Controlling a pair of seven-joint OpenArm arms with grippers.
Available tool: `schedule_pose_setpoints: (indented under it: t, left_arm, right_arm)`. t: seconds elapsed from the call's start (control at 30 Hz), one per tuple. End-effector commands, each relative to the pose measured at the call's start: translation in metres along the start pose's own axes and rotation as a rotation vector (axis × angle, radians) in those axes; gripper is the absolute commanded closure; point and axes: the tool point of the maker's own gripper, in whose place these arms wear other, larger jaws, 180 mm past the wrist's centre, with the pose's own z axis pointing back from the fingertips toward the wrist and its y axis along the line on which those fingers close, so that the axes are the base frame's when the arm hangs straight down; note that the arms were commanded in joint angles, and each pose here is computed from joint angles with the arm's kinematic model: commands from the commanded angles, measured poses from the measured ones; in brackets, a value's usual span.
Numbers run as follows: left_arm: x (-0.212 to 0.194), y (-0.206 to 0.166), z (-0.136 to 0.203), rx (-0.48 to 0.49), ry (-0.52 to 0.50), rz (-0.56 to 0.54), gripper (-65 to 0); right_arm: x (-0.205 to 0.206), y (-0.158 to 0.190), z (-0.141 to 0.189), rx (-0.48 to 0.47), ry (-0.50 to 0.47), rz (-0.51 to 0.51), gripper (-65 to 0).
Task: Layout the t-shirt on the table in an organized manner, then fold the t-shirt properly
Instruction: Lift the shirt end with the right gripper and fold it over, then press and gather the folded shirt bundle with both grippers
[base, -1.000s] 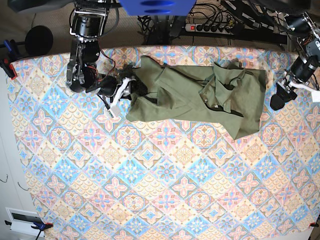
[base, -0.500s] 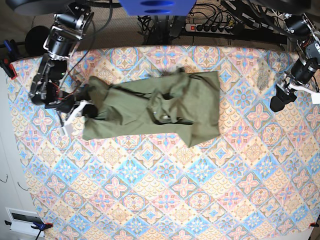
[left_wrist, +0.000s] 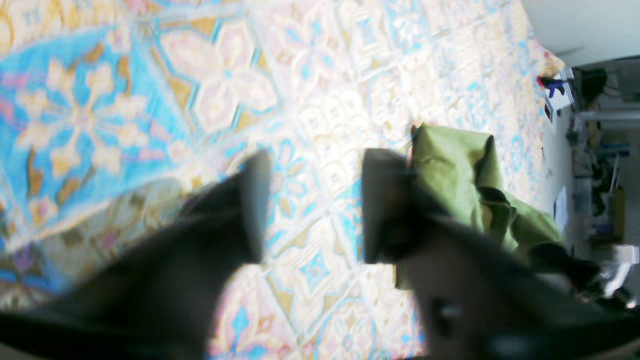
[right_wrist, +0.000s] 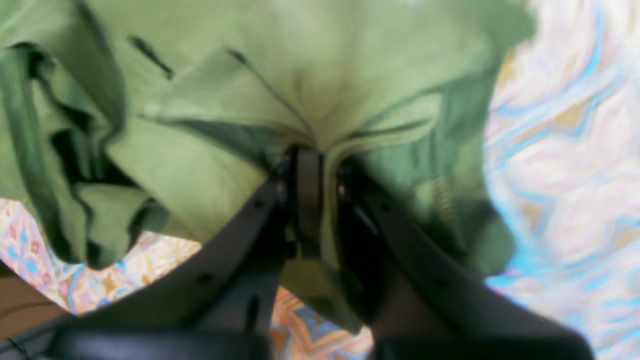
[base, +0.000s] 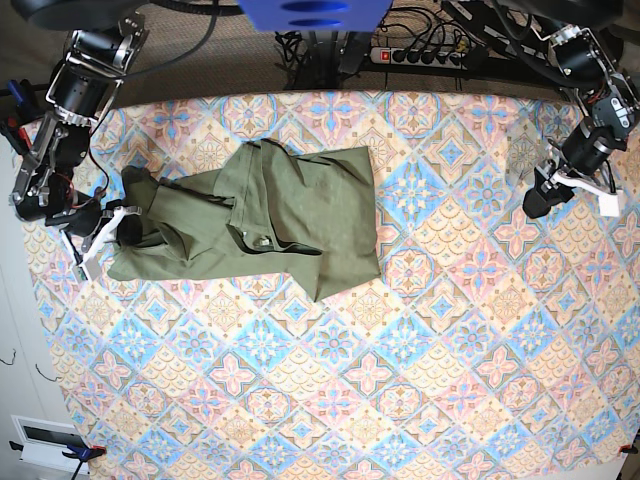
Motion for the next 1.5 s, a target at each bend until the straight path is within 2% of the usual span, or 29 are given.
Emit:
schedule_pose_setpoints:
  t: [0.0, 0.07, 0.1, 0.33, 0.47, 0.63, 0.8, 0.97, 1.23, 1.37, 1.47]
  left_arm:
    - [0.011, -0.006, 0.003, -0.015, -0.034, -0.022, -12.0]
    - [0.007, -0.007, 0.001, -0.022, -0.033, -0.005, -1.8]
    - [0.005, -0.008, 0.0, -0.024, -0.033, 0.001, 0.0]
    - [-0.006, 0.001, -0.004, 0.028, -0.014, -0.004, -0.7]
    - [-0.008, 0.001, -0.005, 0.029, -0.013, 0.002, -0.7]
    - [-0.009, 0.001, -0.005, 0.029, -0.012, 0.004, -0.7]
    - [-0.007, -0.003, -0.008, 0.016, -0.017, 0.001, -0.7]
    - [-0.017, -0.007, -0.02, 0.033, 0.026, -0.045, -0.7]
    - [-0.033, -0.028, -0.045, 0.007, 0.042, -0.126, -0.7]
    - [-0.047, -0.044, -0.072, -0.046, 0.082, -0.126, -0.7]
    - [-0.064, -0.054, -0.1, -0.083, 0.159, -0.105, -0.7]
  right_arm:
    - [0.03, 0.001, 0.012, -0.011, -0.08, 0.055, -0.5]
    - [0.04, 0.028, 0.004, 0.035, -0.099, 0.111, -0.5]
    - [0.045, 0.041, 0.002, 0.058, -0.112, 0.135, -0.5]
    - [0.059, 0.125, -0.022, 0.223, -0.157, 0.225, -0.5]
    - [0.058, 0.186, -0.041, 0.359, -0.149, 0.268, -0.6]
    - [0.066, 0.226, -0.047, 0.437, -0.133, 0.378, -0.6]
    - [0.079, 0.251, -0.049, 0.476, -0.13, 0.479, -0.6]
    - [0.086, 0.27, -0.05, 0.504, -0.12, 0.561, -0.7]
    - [0.068, 0.303, -0.055, 0.566, -0.058, 0.675, -0.7]
    - [0.045, 0.31, -0.068, 0.51, 0.029, 0.807, -0.7]
    - [0.03, 0.313, -0.077, 0.461, 0.083, 0.908, -0.7]
